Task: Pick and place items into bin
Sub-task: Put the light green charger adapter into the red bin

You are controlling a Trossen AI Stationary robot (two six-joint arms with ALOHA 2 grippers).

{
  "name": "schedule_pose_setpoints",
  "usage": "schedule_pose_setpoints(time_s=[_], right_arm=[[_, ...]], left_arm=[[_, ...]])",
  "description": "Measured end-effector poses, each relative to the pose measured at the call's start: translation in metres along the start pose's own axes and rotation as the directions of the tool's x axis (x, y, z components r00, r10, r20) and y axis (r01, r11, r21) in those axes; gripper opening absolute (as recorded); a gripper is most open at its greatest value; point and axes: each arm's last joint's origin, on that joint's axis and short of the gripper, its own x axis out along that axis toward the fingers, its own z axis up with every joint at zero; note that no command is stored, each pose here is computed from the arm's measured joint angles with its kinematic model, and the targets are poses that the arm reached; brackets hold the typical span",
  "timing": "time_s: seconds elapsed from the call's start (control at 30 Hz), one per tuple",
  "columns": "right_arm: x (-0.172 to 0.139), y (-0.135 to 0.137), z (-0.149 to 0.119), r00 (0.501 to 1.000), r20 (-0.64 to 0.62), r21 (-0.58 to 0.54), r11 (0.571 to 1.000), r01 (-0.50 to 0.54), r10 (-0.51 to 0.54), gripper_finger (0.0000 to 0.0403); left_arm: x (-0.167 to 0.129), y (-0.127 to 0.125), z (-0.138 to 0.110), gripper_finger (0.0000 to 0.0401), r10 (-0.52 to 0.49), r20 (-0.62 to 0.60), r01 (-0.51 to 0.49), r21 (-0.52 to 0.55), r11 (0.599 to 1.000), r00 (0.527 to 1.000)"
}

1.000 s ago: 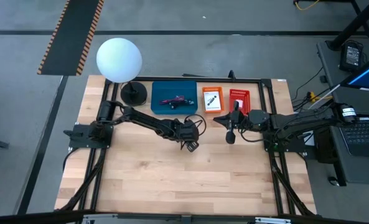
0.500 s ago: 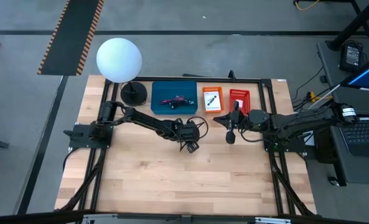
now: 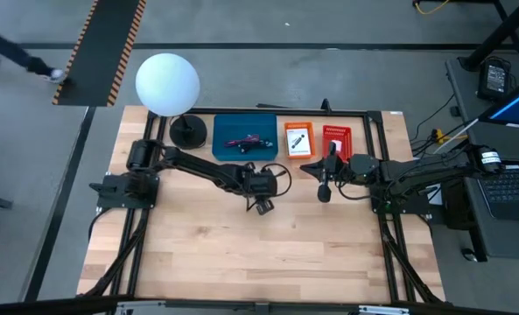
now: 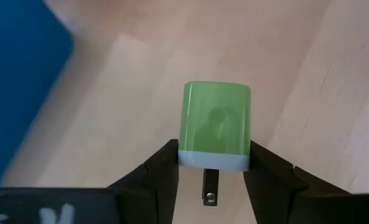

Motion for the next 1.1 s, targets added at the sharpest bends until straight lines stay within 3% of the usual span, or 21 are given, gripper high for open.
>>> schedule_pose_setpoints(time_s=[0.57,0.7,0.8,0.93,1.1], right_arm=[[0.0,0.0,0.0,1.0,-0.005,-0.004,1.0,0.0,0.0,0.0],[0.0,0.0,-0.002,1.0,-0.021,0.018,1.0,0.0,0.001,0.0],[0.0,0.0,-0.003,0.999,-0.032,0.022,1.0,0.0,0.001,0.0],[0.0,0.0,-0.004,0.999,-0.043,0.015,1.0,0.0,0.001,0.0],[0.0,0.0,-0.004,0.999,-0.043,0.022,1.0,0.0,0.001,0.0]], left_arm=[[-0.089,0.021,0.007,0.0144,0.08,0.07,-0.088,0.114,0.99,0.994],[-0.096,0.029,-0.009,0.0144,0.063,0.048,-0.07,0.16,0.985,0.997],[-0.095,0.039,-0.029,0.0144,0.073,0.025,-0.075,0.13,0.989,0.997],[-0.097,0.047,-0.05,0.0144,0.029,0.137,-0.04,0.076,0.996,0.99],[-0.098,0.051,-0.065,0.0144,-0.136,0.334,0.111,0.091,0.99,0.933]])
